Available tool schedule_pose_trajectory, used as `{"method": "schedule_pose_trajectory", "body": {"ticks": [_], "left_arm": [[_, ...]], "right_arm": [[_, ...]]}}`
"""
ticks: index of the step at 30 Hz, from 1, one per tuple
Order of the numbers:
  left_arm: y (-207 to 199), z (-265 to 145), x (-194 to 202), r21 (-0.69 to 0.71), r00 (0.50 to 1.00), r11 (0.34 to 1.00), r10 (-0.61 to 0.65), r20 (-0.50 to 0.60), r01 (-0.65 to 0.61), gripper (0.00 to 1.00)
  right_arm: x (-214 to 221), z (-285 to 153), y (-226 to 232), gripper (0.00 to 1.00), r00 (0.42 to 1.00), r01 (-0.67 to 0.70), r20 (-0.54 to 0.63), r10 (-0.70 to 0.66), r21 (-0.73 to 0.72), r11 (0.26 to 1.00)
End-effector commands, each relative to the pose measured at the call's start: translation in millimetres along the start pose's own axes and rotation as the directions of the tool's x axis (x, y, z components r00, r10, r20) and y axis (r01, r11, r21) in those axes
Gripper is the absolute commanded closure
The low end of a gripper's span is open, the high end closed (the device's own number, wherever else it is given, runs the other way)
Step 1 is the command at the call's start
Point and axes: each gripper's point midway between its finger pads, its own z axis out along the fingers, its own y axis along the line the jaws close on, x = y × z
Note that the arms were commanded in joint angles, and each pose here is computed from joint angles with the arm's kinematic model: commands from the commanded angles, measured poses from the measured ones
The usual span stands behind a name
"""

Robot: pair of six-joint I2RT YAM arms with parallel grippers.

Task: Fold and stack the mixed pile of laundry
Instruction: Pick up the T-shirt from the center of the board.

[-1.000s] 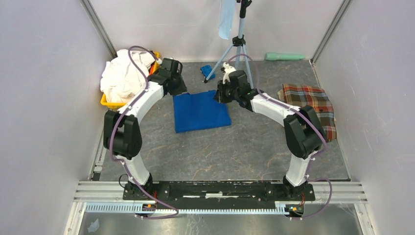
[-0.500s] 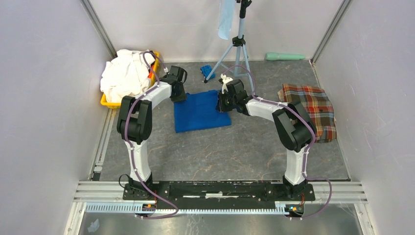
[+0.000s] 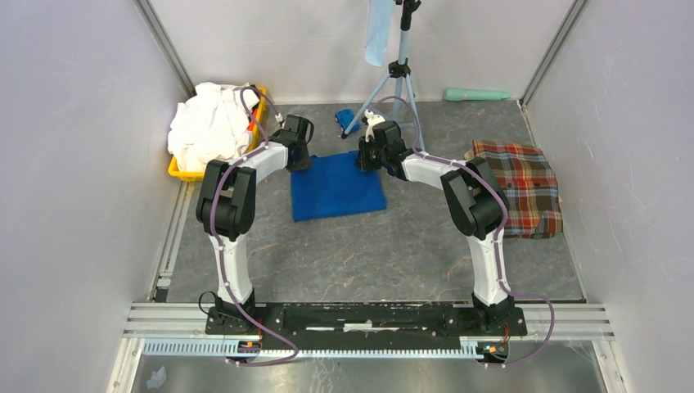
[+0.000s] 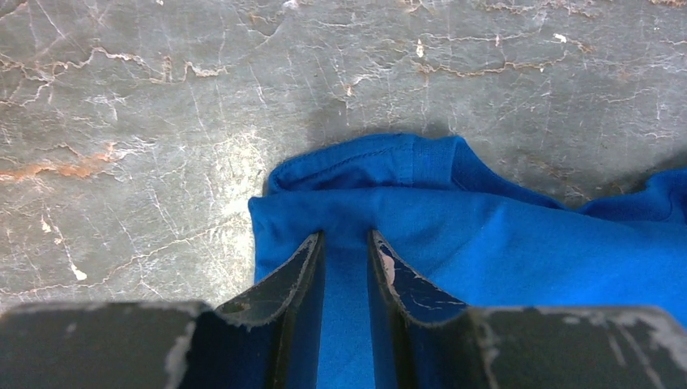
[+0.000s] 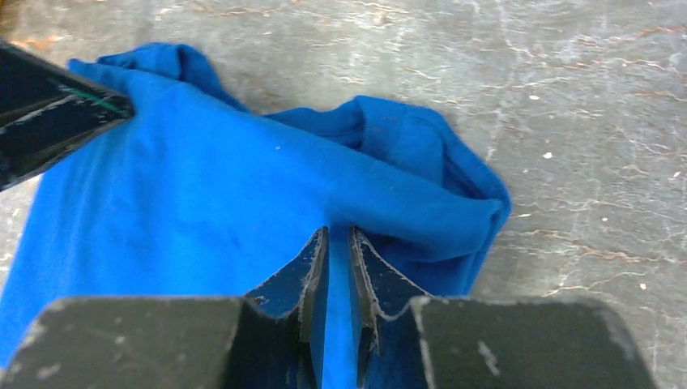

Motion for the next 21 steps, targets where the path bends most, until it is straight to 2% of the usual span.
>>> {"method": "schedule_pose_trajectory", "body": {"ticks": [1, 13, 21], "left_arm": [[10, -5, -18, -0.04, 0.996, 0.998, 0.054, 0.073, -0.051, 0.68], [14, 3, -14, -0.057, 0.996, 0.997, 0.061, 0.068, -0.057, 0.69], [16, -5, -28, -0.075, 0.993, 0.995, 0.071, 0.092, -0.064, 0.69]], "right_arm": [[-24, 11, -19, 0.8, 0.998, -0.004, 0.057, 0.002, 0.021, 1.0], [-37, 31, -50, 0.79, 0.998, 0.017, 0.059, -0.023, 0.1, 0.995], [-32, 25, -68, 0.79, 0.998, 0.031, 0.04, -0.039, 0.191, 0.981]]}}
